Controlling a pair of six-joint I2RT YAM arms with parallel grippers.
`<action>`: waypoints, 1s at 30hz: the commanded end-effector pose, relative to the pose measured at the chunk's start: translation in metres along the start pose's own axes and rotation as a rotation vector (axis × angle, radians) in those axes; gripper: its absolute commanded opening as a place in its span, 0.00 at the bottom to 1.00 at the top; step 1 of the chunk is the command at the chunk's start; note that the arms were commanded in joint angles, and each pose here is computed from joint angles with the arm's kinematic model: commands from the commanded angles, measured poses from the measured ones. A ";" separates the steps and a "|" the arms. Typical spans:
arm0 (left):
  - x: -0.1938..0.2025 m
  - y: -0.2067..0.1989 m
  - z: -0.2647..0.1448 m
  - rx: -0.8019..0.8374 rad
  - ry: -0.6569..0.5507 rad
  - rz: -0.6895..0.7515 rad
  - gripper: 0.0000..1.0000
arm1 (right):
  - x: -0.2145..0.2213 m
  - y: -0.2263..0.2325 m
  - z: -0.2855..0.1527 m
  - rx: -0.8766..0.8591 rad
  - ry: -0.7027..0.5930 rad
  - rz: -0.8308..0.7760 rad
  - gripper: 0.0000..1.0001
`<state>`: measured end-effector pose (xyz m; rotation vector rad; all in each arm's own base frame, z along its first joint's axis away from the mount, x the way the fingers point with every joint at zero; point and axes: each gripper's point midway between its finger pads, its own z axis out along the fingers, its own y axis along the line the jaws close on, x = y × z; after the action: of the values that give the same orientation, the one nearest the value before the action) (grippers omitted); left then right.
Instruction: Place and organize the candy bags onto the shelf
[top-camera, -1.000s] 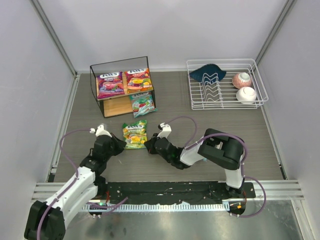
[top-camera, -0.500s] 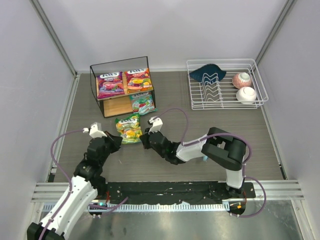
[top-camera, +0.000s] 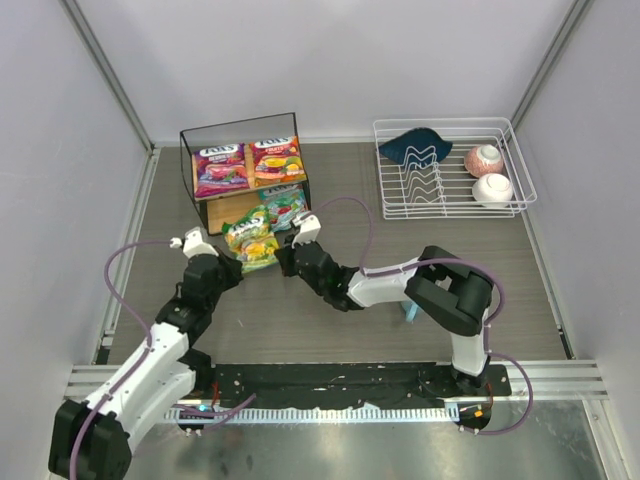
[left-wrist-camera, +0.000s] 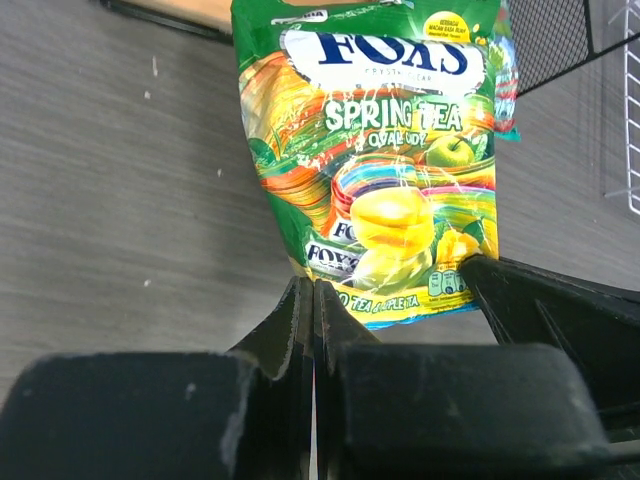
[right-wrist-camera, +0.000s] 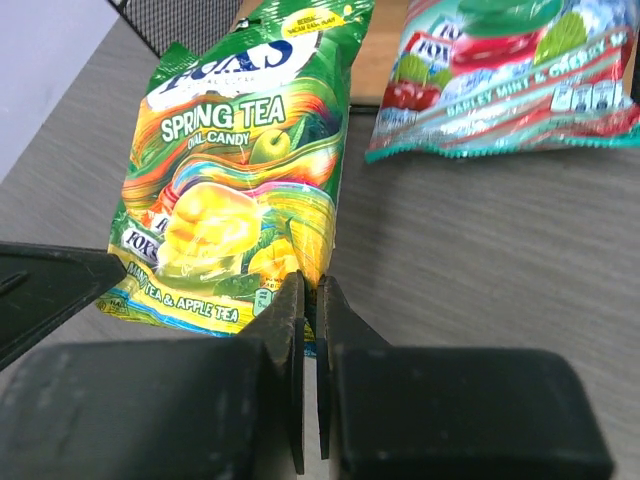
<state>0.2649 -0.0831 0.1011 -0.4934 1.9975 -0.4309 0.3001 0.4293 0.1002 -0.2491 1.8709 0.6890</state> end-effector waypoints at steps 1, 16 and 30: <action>-0.046 -0.036 0.009 0.082 -0.128 0.009 0.00 | -0.048 0.018 0.022 -0.068 -0.117 0.058 0.01; -0.086 -0.015 0.071 -0.023 -0.179 -0.051 0.00 | -0.073 0.006 0.083 -0.081 -0.171 0.068 0.01; -0.097 0.006 0.104 -0.064 -0.174 -0.089 0.00 | -0.066 0.000 0.128 -0.122 -0.149 0.070 0.01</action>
<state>0.3813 -0.0389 0.1032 -0.6467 1.9142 -0.3209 0.4162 0.4767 0.0992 -0.2063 1.7924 0.7831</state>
